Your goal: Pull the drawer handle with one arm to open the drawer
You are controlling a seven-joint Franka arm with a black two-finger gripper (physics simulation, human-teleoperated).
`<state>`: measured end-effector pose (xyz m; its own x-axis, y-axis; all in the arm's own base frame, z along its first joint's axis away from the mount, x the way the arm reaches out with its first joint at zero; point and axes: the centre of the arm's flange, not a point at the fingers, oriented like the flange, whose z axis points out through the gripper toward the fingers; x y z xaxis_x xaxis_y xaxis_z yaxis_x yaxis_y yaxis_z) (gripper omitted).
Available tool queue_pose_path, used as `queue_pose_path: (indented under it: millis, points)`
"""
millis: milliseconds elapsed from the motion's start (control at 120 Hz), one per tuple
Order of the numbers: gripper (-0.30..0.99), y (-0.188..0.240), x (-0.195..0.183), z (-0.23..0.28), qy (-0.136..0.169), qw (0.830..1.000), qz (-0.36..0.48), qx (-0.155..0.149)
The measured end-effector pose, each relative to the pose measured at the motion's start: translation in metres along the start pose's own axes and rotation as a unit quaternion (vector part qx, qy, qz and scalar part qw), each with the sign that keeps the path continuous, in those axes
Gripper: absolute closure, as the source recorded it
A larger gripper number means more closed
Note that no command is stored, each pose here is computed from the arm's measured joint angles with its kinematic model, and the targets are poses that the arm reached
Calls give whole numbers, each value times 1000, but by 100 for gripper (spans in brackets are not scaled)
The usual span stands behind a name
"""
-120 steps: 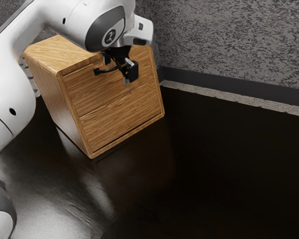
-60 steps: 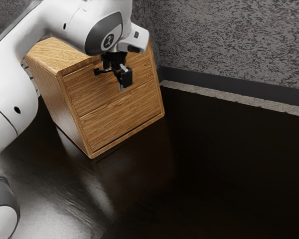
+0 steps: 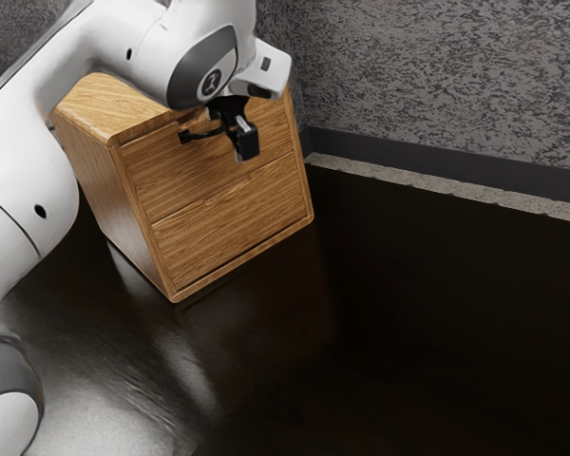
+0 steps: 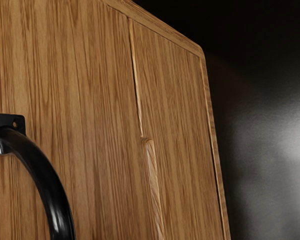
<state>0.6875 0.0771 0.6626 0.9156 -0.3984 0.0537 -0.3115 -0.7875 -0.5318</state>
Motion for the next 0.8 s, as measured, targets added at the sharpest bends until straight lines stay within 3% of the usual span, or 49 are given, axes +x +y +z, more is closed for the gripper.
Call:
queue_pose_path:
  millis: [800]
  points:
    - [1,8,5,27,-1,1000,29,-5]
